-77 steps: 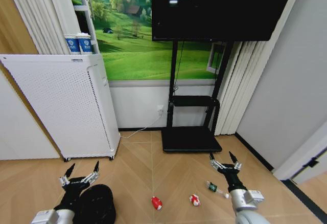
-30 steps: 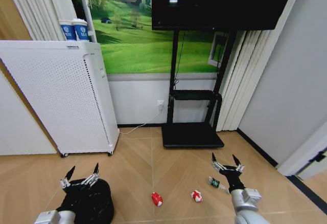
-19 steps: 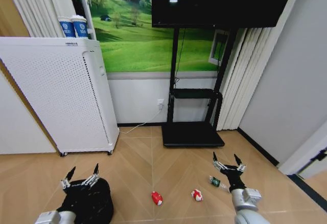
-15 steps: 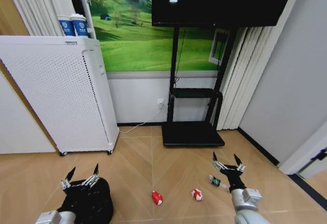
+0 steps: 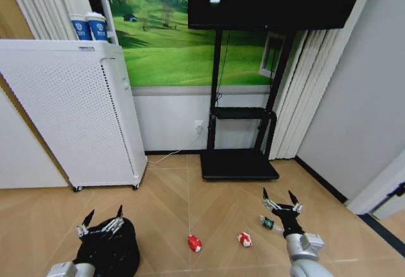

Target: Pick up the trash bin and place the garbage on the floor into it.

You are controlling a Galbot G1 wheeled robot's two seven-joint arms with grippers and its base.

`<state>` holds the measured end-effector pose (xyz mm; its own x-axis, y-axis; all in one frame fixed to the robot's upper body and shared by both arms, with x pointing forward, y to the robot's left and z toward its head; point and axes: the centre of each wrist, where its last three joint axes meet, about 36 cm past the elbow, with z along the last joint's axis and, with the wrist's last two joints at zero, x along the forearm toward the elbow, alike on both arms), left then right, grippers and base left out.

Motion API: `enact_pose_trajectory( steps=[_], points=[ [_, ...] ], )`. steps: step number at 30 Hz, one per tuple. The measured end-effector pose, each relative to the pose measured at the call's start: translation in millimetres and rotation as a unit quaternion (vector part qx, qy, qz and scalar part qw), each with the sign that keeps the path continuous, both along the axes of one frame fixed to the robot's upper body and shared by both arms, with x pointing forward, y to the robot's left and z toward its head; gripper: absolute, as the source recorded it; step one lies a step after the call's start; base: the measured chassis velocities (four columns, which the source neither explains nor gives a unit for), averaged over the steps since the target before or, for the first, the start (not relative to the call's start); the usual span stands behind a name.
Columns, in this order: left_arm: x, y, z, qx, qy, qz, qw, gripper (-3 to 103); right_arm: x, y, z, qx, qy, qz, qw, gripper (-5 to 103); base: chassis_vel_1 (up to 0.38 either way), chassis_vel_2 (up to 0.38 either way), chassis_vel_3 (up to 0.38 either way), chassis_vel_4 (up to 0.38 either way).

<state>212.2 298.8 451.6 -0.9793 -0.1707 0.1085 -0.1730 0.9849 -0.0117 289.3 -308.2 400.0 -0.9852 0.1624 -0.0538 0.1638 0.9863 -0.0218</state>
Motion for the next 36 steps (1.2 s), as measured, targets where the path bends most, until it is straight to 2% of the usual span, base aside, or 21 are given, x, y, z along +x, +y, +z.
enact_pose_trajectory(
  steps=[13,14,18,23,24,25,26,27,29,30,32,33,35,36],
  points=[
    [0.6,1.7,-5.9,-0.007,0.006,0.009,0.9999,98,0.5,-1.2,-2.6,0.002,0.003,-0.002,1.0,100,0.0,0.0,0.0,0.0],
    [0.7,1.7,-6.0,-0.008,0.007,0.009,0.9999,95,0.6,-1.3,-2.2,0.001,0.002,-0.001,1.0,100,0.0,0.0,0.0,0.0],
    [1.1,2.0,-6.6,-0.012,0.009,0.009,0.9998,98,0.9,-1.3,-0.5,0.002,-0.001,0.0,1.0,100,0.0,0.0,0.0,0.0],
    [-0.7,2.6,-5.6,-0.02,0.02,0.017,0.9995,99,0.4,-1.3,0.1,0.003,-0.001,-0.001,1.0,100,0.0,0.0,0.0,0.0],
    [-5.1,4.5,-2.0,-0.017,0.03,0.029,0.999,99,-0.2,-2.0,0.9,0.002,-0.002,-0.002,1.0,100,0.0,0.0,0.0,0.0],
    [-17.5,16.4,4.7,-0.027,0.057,0.075,0.9952,99,-1.8,-6.4,0.2,-0.002,-0.001,-0.008,1.0,100,0.0,0.0,0.0,0.0],
    [-17.5,16.4,4.7,-0.027,0.057,0.075,0.9952,99,-1.8,-6.4,0.2,-0.002,-0.001,-0.008,1.0,100,0.0,0.0,0.0,0.0],
    [-27.4,24.0,12.1,-0.045,0.08,0.1,0.9907,98,-1.5,-7.5,-1.1,-0.001,0.0,-0.009,1.0,100,0.0,0.0,0.0,0.0],
    [-44.0,34.8,20.6,-0.062,0.121,0.134,0.9816,95,2.9,-7.7,-2.0,0.001,-0.002,-0.011,1.0,100,0.0,0.0,0.0,0.0],
    [-44.0,34.8,20.6,-0.062,0.121,0.134,0.9816,95,2.9,-7.7,-2.0,0.001,-0.002,-0.011,1.0,100,0.0,0.0,0.0,0.0],
    [-63.1,43.8,26.5,-0.088,0.166,0.164,0.9684,99,7.8,-8.1,-3.6,0.005,-0.002,-0.011,1.0,100,0.0,0.0,0.0,0.0],
    [-63.1,43.8,26.5,-0.088,0.166,0.164,0.9684,99,7.8,-8.1,-3.6,0.005,-0.002,-0.011,1.0,100,0.0,0.0,0.0,0.0],
    [-77.2,47.2,26.3,-0.126,0.201,0.182,0.9542,100,11.7,-9.6,-5.9,0.009,-0.001,-0.013,1.0,100,0.0,0.0,0.0,0.0],
    [-81.5,49.0,22.5,-0.135,0.213,0.189,0.949,100,13.2,-10.5,-7.3,0.01,-0.001,-0.014,1.0,100,0.0,0.0,0.0,0.0]
  ],
)
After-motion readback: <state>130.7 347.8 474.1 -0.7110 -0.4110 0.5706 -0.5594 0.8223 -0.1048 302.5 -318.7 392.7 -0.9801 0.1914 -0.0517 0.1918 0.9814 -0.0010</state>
